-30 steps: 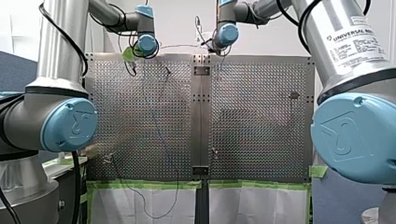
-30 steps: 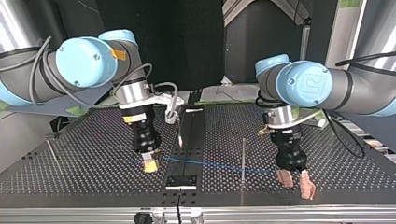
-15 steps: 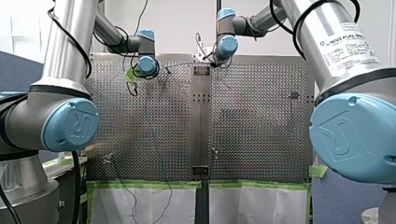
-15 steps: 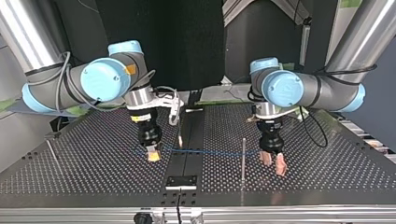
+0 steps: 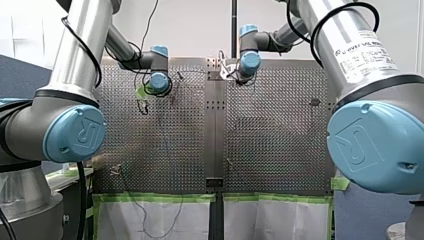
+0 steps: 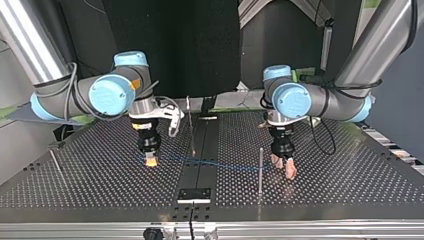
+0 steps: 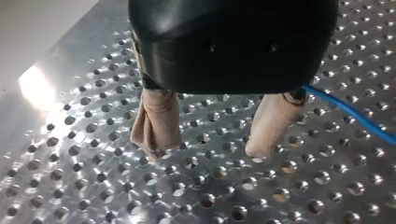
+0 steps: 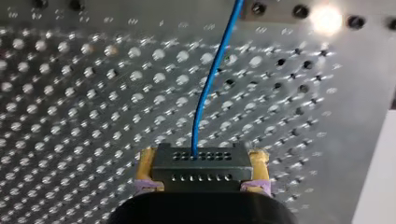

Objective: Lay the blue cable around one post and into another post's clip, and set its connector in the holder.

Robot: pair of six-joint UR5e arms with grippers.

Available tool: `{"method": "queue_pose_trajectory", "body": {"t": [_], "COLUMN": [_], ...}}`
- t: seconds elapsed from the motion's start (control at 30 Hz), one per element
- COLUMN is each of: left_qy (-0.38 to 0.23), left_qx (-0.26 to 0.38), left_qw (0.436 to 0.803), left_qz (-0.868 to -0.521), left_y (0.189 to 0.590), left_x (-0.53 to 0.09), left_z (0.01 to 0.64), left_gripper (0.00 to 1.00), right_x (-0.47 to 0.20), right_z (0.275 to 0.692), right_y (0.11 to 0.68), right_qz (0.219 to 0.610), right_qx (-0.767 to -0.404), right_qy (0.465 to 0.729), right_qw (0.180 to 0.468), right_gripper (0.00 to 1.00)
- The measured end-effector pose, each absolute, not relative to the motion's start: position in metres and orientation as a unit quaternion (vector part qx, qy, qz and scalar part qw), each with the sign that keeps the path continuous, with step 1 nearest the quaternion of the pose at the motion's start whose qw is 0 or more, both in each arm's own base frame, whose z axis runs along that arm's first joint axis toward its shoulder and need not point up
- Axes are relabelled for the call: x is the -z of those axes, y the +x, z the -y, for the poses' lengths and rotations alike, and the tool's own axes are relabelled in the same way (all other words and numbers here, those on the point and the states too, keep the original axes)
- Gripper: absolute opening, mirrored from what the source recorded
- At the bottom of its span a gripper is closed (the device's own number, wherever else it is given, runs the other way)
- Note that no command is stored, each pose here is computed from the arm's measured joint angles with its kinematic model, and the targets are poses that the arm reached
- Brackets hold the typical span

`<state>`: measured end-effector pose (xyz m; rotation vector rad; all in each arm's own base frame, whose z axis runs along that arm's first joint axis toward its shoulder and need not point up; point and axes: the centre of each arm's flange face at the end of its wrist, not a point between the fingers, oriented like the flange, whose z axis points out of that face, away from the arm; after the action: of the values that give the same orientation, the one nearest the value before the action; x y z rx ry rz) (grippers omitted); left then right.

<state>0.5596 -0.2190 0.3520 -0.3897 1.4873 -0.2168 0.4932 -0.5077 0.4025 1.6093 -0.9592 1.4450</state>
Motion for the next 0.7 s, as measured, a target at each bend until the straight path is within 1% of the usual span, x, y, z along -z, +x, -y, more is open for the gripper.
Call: {"method": "queue_pose_trajectory", "body": {"t": [0.13, 0.37, 0.7], "left_qy": [-0.178, -0.187, -0.208], "left_qx": [0.098, 0.112, 0.136], "left_qw": [0.711, 0.708, 0.704], "left_qz": [-0.673, -0.672, -0.665], "left_y": [0.558, 0.558, 0.559], "left_x": [-0.350, -0.350, -0.351], "left_z": [0.221, 0.223, 0.220], "left_gripper": [1.00, 1.00, 1.00], "right_x": [-0.389, -0.363, -0.330], "right_z": [0.511, 0.514, 0.502], "right_y": [0.486, 0.475, 0.475], "right_qz": [0.388, 0.423, 0.443], "right_qx": [-0.559, -0.555, -0.555], "right_qy": [0.627, 0.605, 0.589], "right_qw": [0.380, 0.384, 0.386], "right_gripper": [0.00, 0.00, 0.00]}}
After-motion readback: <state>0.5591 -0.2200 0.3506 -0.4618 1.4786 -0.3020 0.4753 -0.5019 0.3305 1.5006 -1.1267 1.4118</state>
